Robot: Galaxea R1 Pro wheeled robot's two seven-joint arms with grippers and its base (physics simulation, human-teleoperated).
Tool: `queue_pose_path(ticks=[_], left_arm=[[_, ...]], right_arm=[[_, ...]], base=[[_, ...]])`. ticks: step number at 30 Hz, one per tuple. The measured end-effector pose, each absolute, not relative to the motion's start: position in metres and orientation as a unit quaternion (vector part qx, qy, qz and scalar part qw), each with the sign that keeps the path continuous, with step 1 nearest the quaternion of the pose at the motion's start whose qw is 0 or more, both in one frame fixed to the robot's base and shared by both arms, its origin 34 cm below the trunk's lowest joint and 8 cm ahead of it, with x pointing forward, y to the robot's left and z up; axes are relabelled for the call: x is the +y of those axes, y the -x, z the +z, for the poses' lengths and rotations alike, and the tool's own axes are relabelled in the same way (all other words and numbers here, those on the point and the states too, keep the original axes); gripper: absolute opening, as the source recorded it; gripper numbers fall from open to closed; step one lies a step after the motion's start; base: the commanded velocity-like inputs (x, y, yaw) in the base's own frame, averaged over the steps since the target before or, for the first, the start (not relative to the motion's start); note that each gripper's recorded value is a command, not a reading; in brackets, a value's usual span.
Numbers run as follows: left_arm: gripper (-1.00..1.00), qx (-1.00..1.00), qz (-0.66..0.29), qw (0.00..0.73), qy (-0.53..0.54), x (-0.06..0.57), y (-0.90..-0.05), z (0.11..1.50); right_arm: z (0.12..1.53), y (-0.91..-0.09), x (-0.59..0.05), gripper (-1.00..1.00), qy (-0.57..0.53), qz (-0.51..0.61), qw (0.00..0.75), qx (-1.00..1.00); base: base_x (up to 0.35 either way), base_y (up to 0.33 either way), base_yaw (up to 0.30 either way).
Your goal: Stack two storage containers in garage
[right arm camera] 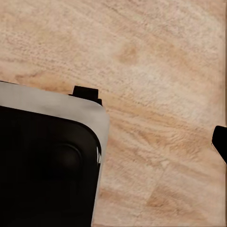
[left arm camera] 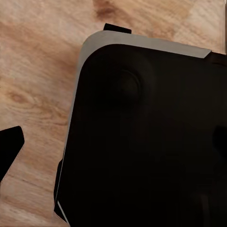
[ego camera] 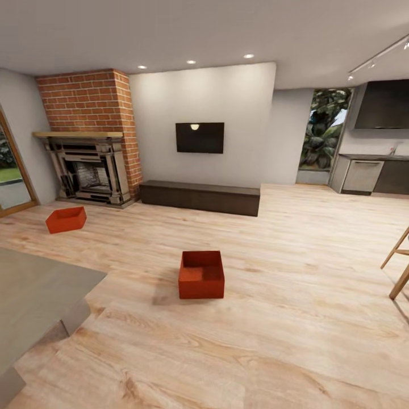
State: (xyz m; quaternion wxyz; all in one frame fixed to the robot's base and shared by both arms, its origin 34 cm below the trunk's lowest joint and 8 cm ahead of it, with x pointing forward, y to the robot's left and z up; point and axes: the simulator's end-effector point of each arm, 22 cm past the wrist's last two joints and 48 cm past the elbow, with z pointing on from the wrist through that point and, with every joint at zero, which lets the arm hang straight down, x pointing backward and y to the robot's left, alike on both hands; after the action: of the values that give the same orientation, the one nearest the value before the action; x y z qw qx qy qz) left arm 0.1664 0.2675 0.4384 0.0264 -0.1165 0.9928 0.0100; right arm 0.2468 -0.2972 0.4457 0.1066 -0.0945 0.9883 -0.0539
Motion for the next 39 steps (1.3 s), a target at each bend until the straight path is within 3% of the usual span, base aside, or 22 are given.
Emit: queue_pose_path(ticks=[39], left_arm=[[1.0, 0.993, 0.009, 0.027, 0.116, 0.2664, -0.1665, 0.4384]], right_arm=[[0.4457, -0.2469, -0.2967, 1.0, 0.094, -0.054, 0.107, 0.988]], base=[[0.325, 0.0, 0.0]])
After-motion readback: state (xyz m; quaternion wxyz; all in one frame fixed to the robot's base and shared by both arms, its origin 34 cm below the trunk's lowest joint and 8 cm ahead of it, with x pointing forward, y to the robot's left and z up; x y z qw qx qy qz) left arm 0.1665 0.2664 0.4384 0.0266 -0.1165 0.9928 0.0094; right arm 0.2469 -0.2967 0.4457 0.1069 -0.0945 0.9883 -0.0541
